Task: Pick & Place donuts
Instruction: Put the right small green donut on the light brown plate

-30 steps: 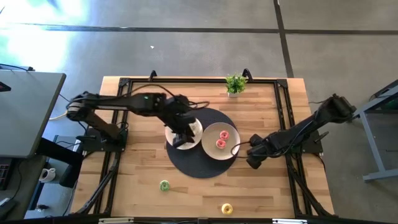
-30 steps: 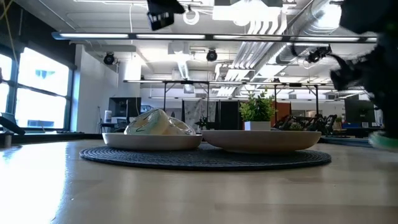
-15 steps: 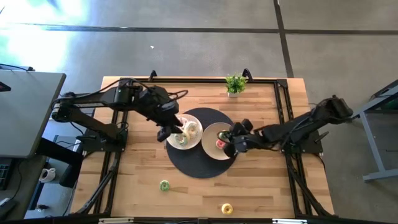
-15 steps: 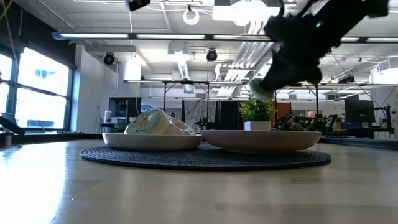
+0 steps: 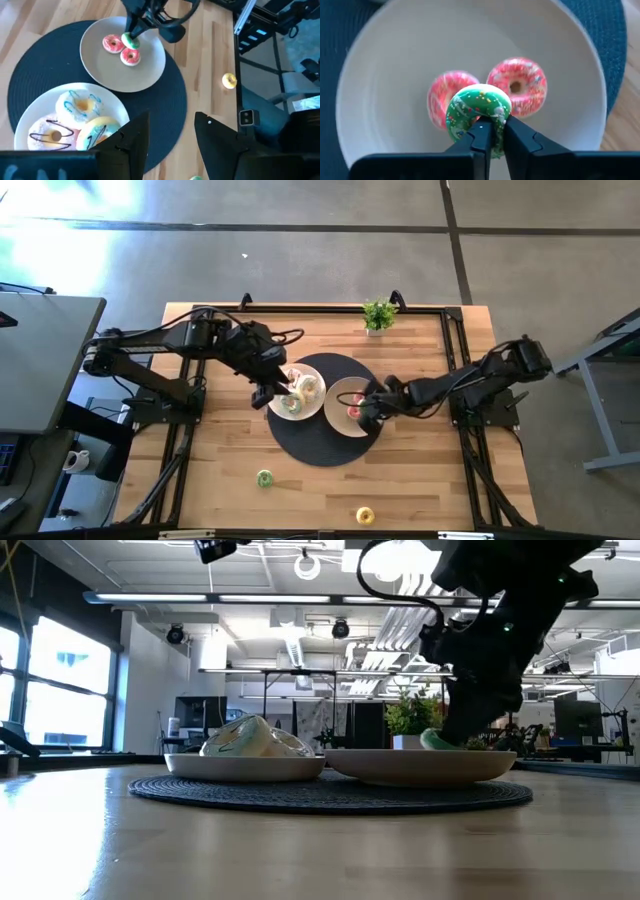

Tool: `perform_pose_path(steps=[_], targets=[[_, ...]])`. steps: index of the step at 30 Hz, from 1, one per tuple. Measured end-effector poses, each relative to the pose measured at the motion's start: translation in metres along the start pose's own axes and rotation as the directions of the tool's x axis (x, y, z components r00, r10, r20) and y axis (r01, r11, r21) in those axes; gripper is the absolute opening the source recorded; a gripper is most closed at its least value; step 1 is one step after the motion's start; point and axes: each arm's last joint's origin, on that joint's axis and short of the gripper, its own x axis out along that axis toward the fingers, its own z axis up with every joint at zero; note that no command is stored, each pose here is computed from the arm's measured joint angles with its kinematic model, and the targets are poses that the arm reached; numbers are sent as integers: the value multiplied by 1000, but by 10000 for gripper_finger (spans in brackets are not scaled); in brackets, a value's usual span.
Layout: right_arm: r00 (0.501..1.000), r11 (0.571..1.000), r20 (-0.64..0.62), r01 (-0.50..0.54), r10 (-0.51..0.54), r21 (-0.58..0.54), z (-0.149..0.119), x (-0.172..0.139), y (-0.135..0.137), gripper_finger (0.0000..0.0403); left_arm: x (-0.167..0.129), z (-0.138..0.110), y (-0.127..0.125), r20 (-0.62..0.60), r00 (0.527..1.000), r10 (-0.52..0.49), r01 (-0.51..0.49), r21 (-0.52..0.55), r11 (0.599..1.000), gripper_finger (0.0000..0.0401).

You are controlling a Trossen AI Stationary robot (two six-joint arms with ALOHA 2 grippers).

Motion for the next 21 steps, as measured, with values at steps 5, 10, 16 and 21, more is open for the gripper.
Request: perform_pose_path(steps=[5, 10, 16, 21], targets=[[998, 995, -50, -45, 41, -84, -3, -1, 2, 56, 0, -2, 2, -10, 999, 46, -46, -2, 999, 156], [991, 987, -98, -101, 89, -125, -5, -1, 3, 89, 0, -3, 3, -19, 998, 66, -66, -4, 998, 156], [989, 973, -125, -101, 76, -207, -6, -6, 0, 137, 0, -3, 3, -17, 998, 68, -68, -4, 998, 156], [994, 981, -104, -44, 25, -187, -3, -20, -9, 174, 0, -3, 3, -13, 997, 71, -71, -3, 997, 156]])
